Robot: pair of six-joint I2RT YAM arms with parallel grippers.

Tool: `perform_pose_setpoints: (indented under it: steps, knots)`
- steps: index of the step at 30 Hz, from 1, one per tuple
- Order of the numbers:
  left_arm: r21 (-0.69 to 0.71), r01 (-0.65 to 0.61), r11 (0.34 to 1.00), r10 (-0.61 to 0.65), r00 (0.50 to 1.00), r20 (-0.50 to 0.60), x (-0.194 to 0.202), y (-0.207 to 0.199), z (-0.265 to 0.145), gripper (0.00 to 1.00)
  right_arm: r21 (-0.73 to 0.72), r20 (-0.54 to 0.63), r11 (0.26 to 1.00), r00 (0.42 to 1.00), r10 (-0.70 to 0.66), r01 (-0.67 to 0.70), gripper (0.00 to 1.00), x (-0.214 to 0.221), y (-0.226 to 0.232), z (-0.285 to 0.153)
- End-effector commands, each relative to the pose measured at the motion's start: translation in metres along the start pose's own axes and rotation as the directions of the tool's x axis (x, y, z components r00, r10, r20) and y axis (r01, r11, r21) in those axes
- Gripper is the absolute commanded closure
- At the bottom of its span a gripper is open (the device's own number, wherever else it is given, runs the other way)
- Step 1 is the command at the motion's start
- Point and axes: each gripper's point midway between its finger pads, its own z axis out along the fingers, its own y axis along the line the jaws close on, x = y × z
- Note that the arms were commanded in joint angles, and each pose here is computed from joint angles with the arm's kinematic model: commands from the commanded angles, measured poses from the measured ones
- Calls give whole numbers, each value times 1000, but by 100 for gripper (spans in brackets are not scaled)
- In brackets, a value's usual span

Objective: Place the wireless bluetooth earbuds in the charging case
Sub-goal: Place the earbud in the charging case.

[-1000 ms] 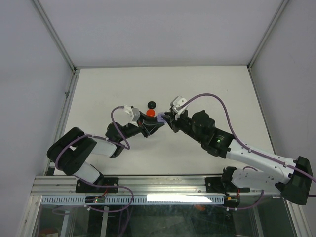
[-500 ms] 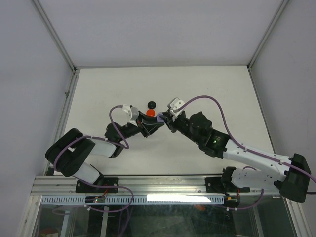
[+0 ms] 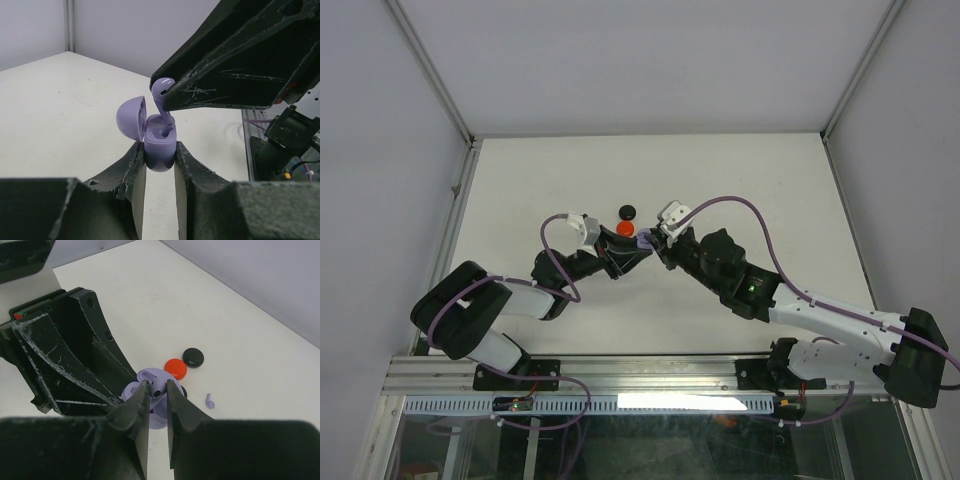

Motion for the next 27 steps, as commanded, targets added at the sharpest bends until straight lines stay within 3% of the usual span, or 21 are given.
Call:
perform_pose_setpoints:
  steps: [1,27]
  knots:
    - [81,-104,991,87,978,191,-54,-23,2,100,6,71,1000,997,6,-6,92,-21,0,3]
    - [76,-63,995,48,981,187,-56,-23,2,100,2,74,1000,997,-15,14,92,-14,5,5]
